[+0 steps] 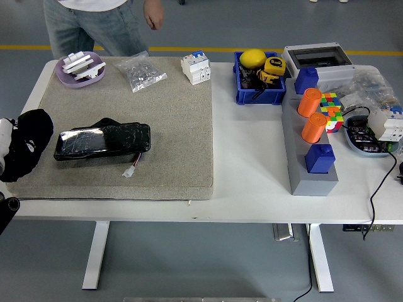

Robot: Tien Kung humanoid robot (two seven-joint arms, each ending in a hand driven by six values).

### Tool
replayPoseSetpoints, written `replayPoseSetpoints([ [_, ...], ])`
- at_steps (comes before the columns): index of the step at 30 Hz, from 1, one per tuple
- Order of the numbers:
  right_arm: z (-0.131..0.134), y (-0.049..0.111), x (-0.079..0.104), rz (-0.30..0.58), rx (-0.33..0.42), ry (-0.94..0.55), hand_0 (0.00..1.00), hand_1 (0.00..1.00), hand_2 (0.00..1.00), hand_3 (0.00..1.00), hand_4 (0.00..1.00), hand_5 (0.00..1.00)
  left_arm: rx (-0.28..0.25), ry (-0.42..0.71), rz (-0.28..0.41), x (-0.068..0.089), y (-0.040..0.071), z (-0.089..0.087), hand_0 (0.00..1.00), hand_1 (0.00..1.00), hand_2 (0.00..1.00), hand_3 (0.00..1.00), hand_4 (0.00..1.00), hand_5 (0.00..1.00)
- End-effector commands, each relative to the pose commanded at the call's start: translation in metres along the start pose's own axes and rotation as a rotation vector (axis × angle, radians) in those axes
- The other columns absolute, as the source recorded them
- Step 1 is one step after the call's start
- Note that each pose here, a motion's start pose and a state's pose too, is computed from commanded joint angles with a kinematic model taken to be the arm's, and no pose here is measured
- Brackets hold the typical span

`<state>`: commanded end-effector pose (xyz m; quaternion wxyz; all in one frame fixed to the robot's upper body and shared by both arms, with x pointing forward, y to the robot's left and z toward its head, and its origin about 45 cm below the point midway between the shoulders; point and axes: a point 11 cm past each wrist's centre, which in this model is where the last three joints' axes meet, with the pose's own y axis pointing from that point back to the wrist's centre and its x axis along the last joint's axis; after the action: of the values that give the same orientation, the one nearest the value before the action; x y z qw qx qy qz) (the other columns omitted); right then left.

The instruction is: Pick the rag up,wipe the panel,place it on the desk

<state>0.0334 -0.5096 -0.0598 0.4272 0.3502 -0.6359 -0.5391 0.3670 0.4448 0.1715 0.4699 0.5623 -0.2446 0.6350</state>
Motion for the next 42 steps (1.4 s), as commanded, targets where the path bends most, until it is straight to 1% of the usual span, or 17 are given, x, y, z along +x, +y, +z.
replayPoseSetpoints([
  [2, 0.000, 0.000, 0.000, 0.000, 0.001, 0.000, 0.892, 0.715, 0.755, 0.774, 0.998, 0.998, -0.001, 0.000, -0.003, -0.002, -0.002, 0.000, 0.234, 0.192, 0.564, 0.555, 0.524, 0.002],
  [3, 0.000, 0.000, 0.000, -0.001, 0.001, 0.000, 0.892, 0.713, 0.755, 0.774, 0.998, 0.998, -0.002, 0.000, -0.002, -0.002, -0.003, -0.001, 0.245, 0.226, 0.562, 0.557, 0.531, 0.002],
  [8, 0.000, 0.000, -0.001, -0.003, 0.000, 0.000, 0.892, 0.713, 0.755, 0.774, 0.998, 0.998, -0.011, -0.019, -0.024, -0.007, -0.007, -0.005, 0.245, 0.226, 0.562, 0.557, 0.531, 0.002],
  [9, 0.000, 0.000, -0.002, -0.003, 0.001, 0.000, 0.892, 0.709, 0.755, 0.774, 0.998, 0.998, -0.012, -0.023, -0.028, -0.007, -0.007, -0.005, 0.335, 0.411, 0.571, 0.571, 0.566, 0.002],
  [14, -0.001, 0.000, -0.002, -0.004, 0.003, 0.000, 0.892, 0.709, 0.755, 0.774, 0.998, 0.998, -0.022, -0.033, -0.036, -0.005, -0.009, -0.003, 0.335, 0.411, 0.571, 0.571, 0.566, 0.002],
  [15, -0.002, 0.000, -0.002, -0.004, 0.004, -0.001, 0.893, 0.704, 0.755, 0.774, 0.998, 0.998, -0.023, -0.038, -0.041, -0.006, -0.009, -0.003, 0.405, 0.524, 0.590, 0.576, 0.668, 0.052],
  [20, -0.003, 0.000, -0.002, -0.003, 0.006, -0.002, 0.893, 0.704, 0.755, 0.774, 0.998, 0.998, -0.023, -0.054, -0.073, -0.007, -0.009, -0.003, 0.405, 0.524, 0.590, 0.576, 0.668, 0.052],
  [21, -0.002, 0.000, -0.002, -0.003, 0.006, -0.003, 0.892, 0.701, 0.753, 0.774, 0.998, 0.998, -0.022, -0.058, -0.075, -0.006, -0.009, -0.003, 0.472, 0.675, 0.656, 0.577, 0.790, 0.092],
  [26, -0.002, 0.000, -0.002, -0.001, 0.006, -0.004, 0.892, 0.701, 0.753, 0.774, 0.998, 0.998, -0.021, -0.070, -0.094, -0.005, -0.007, -0.001, 0.472, 0.675, 0.656, 0.577, 0.790, 0.092],
  [27, -0.002, 0.000, -0.001, -0.001, 0.006, -0.004, 0.893, 0.702, 0.754, 0.774, 0.998, 0.998, -0.022, -0.071, -0.097, -0.005, -0.007, -0.001, 0.498, 0.711, 0.756, 0.628, 0.932, 0.219],
  [32, -0.002, 0.000, -0.001, 0.001, 0.006, -0.005, 0.893, 0.702, 0.754, 0.774, 0.998, 0.998, -0.021, -0.074, -0.106, -0.002, -0.006, 0.001, 0.498, 0.711, 0.756, 0.628, 0.932, 0.219],
  [33, -0.002, 0.000, -0.001, 0.001, 0.006, -0.006, 0.893, 0.702, 0.754, 0.774, 0.998, 0.998, -0.022, -0.075, -0.107, -0.001, -0.005, 0.001, 0.511, 0.724, 0.767, 0.673, 0.966, 0.275],
  [38, -0.002, 0.000, -0.001, 0.000, 0.006, -0.005, 0.893, 0.702, 0.754, 0.774, 0.998, 0.998, -0.018, -0.056, -0.113, 0.003, -0.005, 0.000, 0.511, 0.724, 0.767, 0.673, 0.966, 0.275],
  [39, -0.002, 0.000, -0.001, 0.000, 0.006, -0.005, 0.893, 0.700, 0.753, 0.774, 0.998, 0.998, -0.015, -0.047, -0.115, 0.004, -0.006, -0.001, 0.515, 0.736, 0.779, 0.724, 0.987, 0.318],
  [42, -0.002, 0.000, -0.001, 0.001, 0.005, -0.004, 0.893, 0.700, 0.753, 0.774, 0.998, 0.998, -0.009, -0.023, -0.120, 0.006, -0.006, -0.003, 0.515, 0.736, 0.779, 0.724, 0.987, 0.318],
])
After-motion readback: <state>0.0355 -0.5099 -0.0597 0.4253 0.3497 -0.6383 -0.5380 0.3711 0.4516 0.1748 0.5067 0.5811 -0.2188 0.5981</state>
